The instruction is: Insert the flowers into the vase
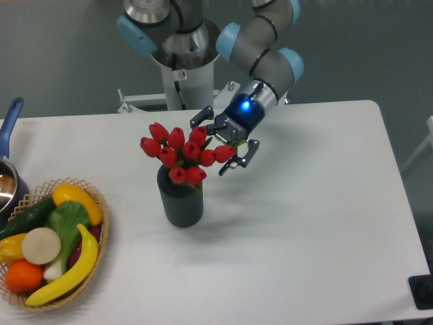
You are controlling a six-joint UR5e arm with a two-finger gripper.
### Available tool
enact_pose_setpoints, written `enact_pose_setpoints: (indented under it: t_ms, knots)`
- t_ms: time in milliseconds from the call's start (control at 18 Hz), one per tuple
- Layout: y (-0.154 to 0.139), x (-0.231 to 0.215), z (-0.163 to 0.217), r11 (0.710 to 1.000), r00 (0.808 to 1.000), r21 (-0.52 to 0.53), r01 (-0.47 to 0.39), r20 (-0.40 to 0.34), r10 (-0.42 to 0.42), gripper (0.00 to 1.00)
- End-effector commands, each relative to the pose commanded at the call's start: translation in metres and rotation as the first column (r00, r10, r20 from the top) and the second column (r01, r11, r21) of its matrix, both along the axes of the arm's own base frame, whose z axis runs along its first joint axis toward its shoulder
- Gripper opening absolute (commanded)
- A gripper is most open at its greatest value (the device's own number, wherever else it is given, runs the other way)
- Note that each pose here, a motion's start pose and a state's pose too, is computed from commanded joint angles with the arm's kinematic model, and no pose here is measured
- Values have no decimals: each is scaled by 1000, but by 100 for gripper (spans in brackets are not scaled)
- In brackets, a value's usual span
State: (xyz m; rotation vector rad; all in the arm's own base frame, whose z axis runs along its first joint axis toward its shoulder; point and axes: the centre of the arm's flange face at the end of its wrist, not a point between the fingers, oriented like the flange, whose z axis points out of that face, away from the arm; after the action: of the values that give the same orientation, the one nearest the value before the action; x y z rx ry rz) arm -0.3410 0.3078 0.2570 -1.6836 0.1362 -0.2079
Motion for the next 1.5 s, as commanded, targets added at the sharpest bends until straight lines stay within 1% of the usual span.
enact_pose_setpoints:
  t_ms: [111, 167, 278, 333, 389, 444, 611, 722, 778, 833, 944, 1000, 1167, 1278, 1333, 1444, 1500]
  knots:
    - [-22, -17, 9, 998, 998, 1, -62, -25, 62, 100]
    - [-35, -24, 13, 995, 995, -19, -94, -43, 93, 100]
    - [-45, -31, 21, 987, 991, -113, -116, -86, 106, 100]
    - [-48, -39, 30, 971, 987, -201, -128, -126, 104, 100]
    - [-51, -53, 40, 947, 980, -287, -146, -176, 98, 100]
    - [-53, -65, 49, 918, 974, -360, -168, -207, 97, 100]
    - [-56, -97, 71, 857, 955, -465, -223, -281, 96, 100]
    - [-58, -129, 75, 817, 942, -520, -250, -324, 82, 100]
    - [-59, -143, 78, 782, 934, -563, -268, -352, 67, 100]
    - [-57, -154, 75, 735, 927, -616, -283, -373, 44, 100]
    - [-37, -171, 76, 642, 910, -706, -299, -413, -30, 100]
    - [-27, -178, 74, 608, 903, -734, -303, -424, -62, 100]
    - [-1, -203, 63, 542, 891, -781, -310, -438, -120, 100]
    - [27, -212, 55, 505, 878, -806, -308, -445, -175, 100]
    - [42, -216, 53, 484, 875, -815, -318, -449, -182, 100]
    - [64, -224, 54, 433, 888, -830, -350, -442, -130, 100]
    - [75, -225, 54, 421, 893, -838, -346, -432, -125, 100]
